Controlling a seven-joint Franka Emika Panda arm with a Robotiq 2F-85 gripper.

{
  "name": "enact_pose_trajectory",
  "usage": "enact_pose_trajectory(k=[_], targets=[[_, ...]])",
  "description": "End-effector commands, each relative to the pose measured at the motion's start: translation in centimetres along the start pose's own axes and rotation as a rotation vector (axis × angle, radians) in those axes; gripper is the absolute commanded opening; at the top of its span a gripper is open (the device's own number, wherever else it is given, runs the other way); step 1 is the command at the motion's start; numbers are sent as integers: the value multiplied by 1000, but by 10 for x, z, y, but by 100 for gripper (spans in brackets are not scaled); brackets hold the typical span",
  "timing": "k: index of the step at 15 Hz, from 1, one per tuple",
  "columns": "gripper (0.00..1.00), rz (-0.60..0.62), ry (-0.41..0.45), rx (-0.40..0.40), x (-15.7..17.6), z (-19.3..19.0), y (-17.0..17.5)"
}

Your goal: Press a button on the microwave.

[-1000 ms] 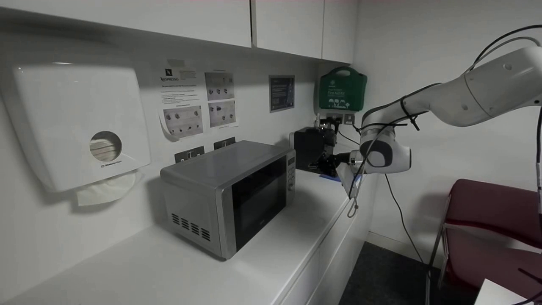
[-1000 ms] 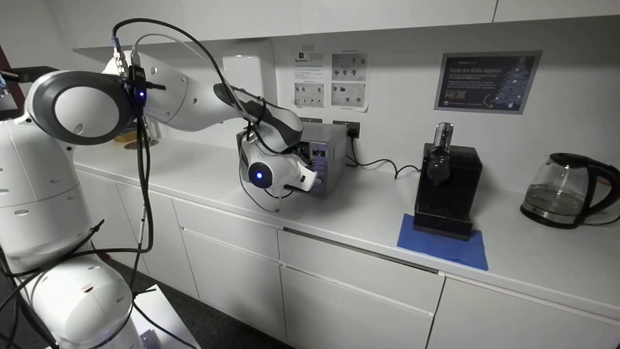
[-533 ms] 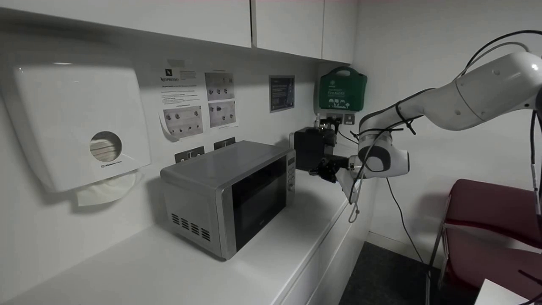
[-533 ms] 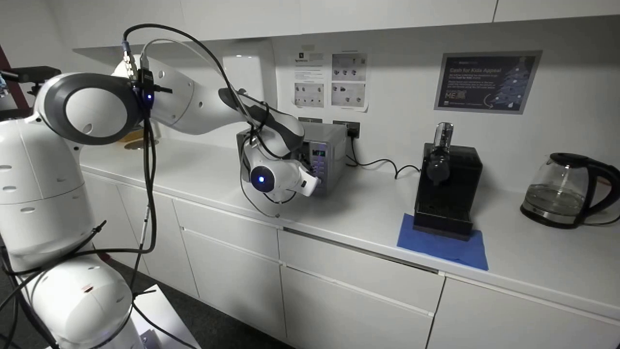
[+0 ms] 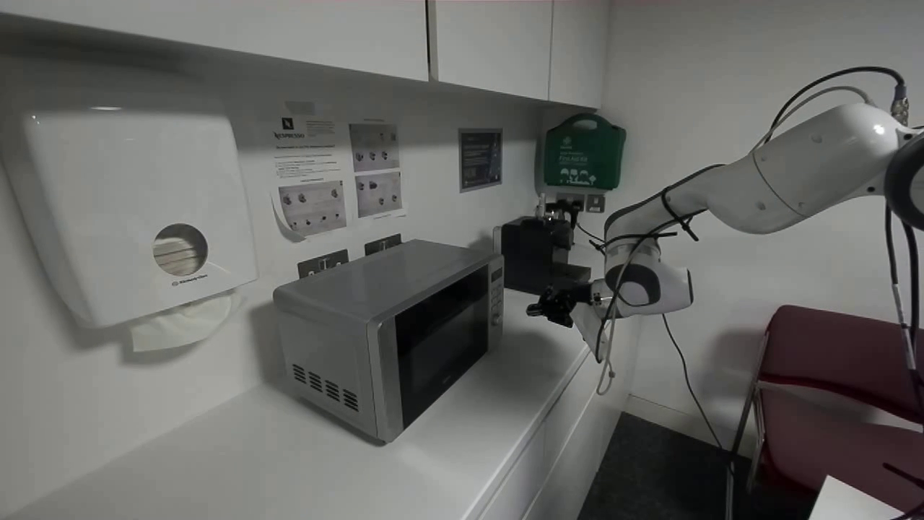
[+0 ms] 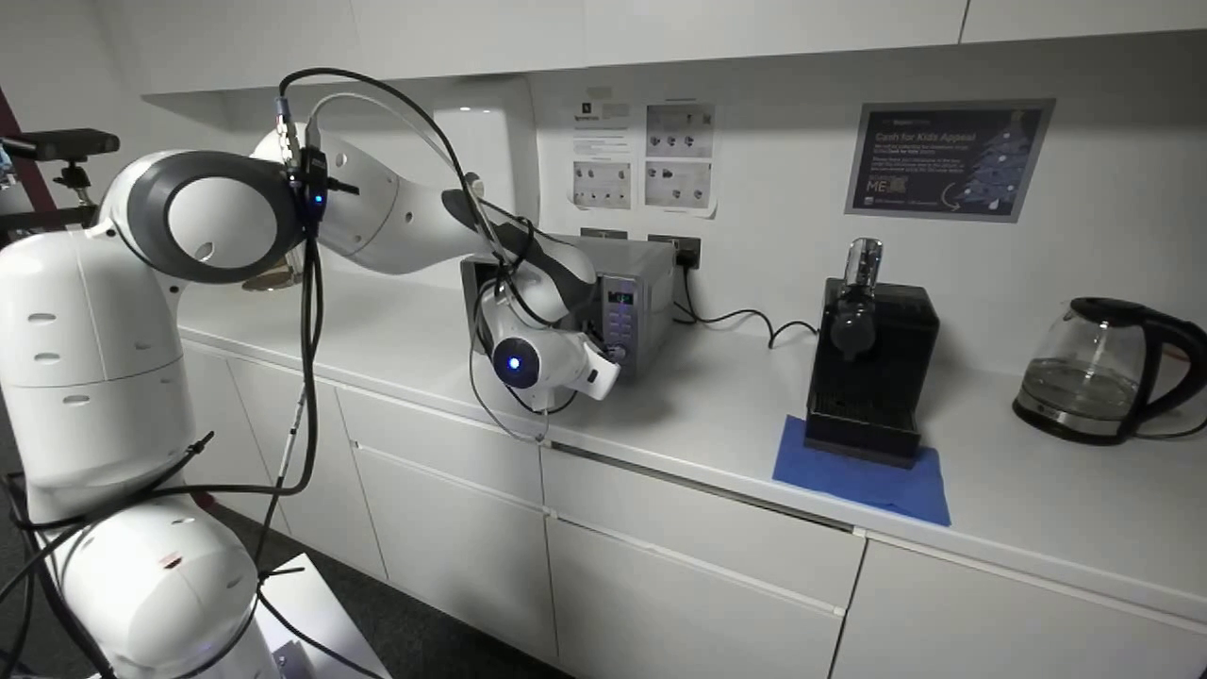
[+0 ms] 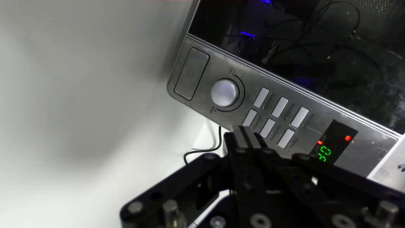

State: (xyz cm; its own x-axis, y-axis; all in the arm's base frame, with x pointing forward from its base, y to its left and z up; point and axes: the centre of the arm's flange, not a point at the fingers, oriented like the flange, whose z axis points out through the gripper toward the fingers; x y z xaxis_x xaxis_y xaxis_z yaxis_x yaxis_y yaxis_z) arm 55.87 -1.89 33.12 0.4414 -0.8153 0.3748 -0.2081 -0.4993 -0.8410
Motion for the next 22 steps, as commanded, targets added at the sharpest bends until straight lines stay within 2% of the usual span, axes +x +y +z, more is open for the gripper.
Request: enact_pose_trajectory(k=[1,11,15,22], targets=[[0,-20,-25,31,0,8,-7],[0,-70,-38,27,5,28,-10],[0,-73,-2,56,12,38,-13],[0,-9,38,121,19,53,-15]])
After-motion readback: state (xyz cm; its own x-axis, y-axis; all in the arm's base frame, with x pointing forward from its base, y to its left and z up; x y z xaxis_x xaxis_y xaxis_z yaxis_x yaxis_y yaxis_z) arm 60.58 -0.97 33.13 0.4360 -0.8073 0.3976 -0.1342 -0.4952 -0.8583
